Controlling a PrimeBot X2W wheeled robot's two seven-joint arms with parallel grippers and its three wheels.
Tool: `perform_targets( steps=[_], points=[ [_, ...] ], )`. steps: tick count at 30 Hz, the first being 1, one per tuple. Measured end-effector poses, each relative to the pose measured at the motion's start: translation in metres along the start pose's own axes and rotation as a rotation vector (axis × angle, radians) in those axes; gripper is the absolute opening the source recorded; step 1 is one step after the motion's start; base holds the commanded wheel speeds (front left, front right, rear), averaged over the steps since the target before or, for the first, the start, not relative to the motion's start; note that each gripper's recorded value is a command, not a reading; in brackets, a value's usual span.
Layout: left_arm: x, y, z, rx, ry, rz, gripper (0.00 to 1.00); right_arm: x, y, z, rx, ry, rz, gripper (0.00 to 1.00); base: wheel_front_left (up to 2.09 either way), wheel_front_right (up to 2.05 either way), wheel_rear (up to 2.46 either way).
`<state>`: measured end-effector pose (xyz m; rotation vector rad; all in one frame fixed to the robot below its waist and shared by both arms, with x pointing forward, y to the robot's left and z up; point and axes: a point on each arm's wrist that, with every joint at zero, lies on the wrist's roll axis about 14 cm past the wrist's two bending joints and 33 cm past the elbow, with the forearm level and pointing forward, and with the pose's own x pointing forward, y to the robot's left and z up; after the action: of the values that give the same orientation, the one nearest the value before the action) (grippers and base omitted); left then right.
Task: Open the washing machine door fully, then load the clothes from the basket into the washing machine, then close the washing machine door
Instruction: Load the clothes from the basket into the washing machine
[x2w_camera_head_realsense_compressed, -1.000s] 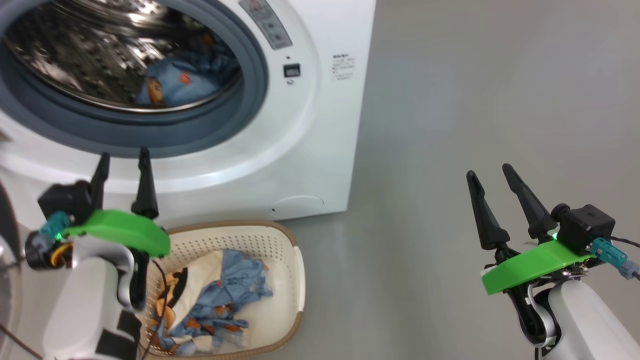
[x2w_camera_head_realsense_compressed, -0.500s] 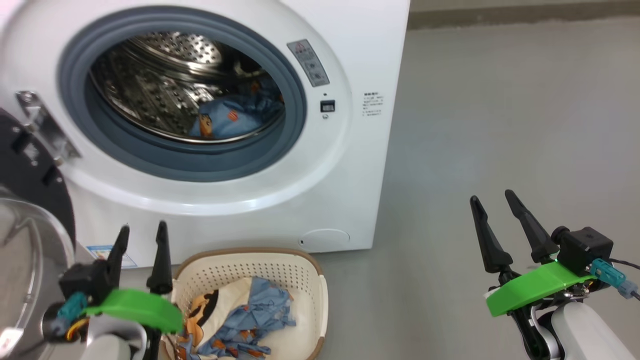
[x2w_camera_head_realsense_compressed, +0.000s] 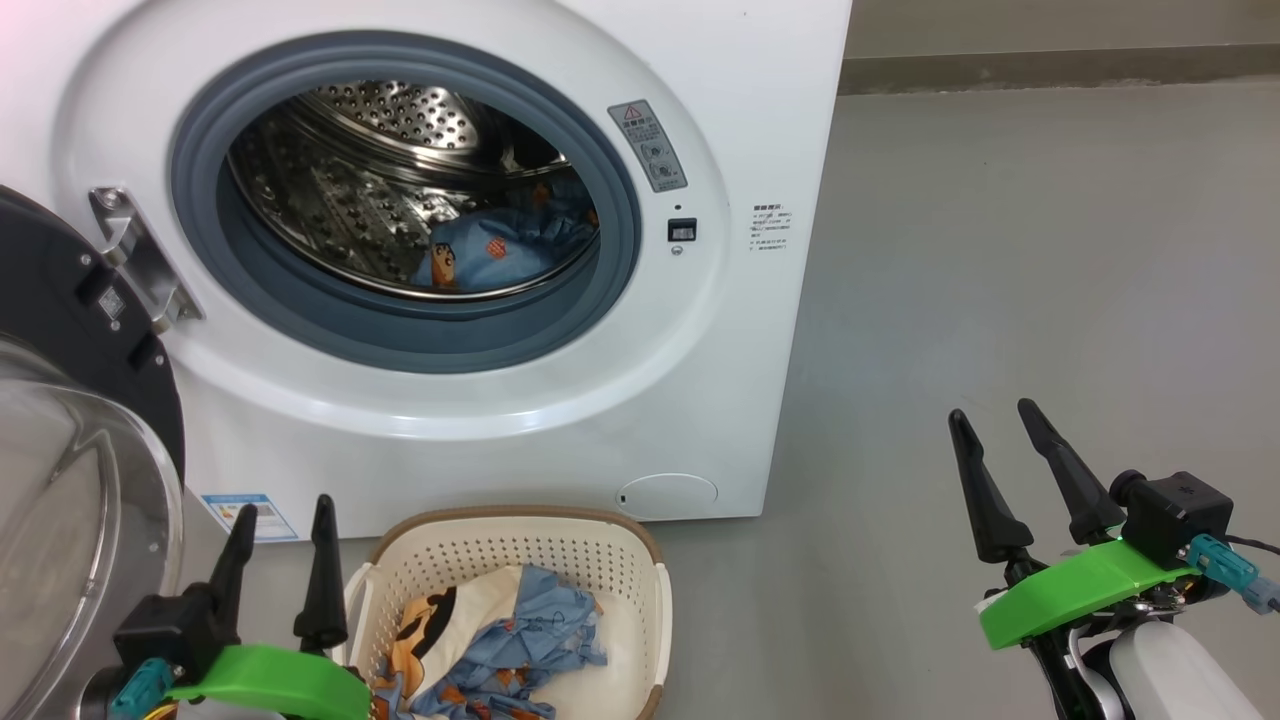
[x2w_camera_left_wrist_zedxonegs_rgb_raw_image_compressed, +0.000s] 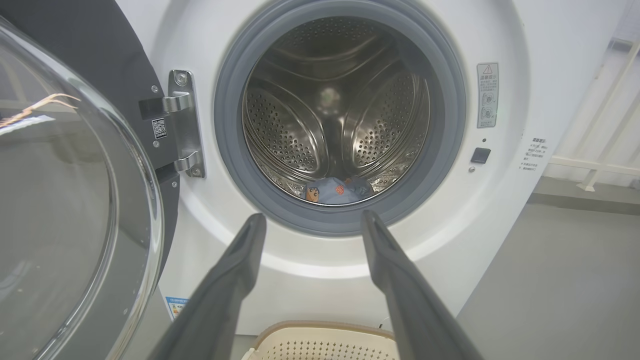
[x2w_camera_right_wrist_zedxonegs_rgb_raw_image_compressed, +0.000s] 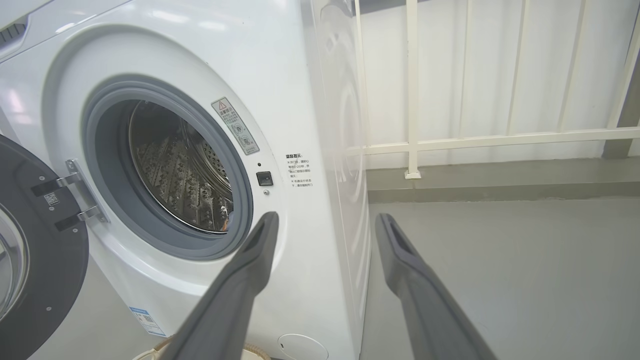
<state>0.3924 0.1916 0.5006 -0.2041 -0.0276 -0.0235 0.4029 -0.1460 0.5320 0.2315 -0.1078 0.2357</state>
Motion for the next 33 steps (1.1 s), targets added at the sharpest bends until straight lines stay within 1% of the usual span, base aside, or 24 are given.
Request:
perform_targets(
  steps=[13,33],
  points=[
    [-0.0017,-0.0057,0.0065,-0.005,-0.015,-0.007,1.0,0.0001,-0.0011,-0.0003,-0.001,0.001,-0.002,1.0,0.0,0.0,0.0],
    [-0.0029,-0.0095,-0.0009,-0.012,0.01,-0.008,1.0,-0.0008,-0.0036,-0.0028,-0.002,0.008,-0.008,1.0,0.0,0.0,0.0]
  ],
)
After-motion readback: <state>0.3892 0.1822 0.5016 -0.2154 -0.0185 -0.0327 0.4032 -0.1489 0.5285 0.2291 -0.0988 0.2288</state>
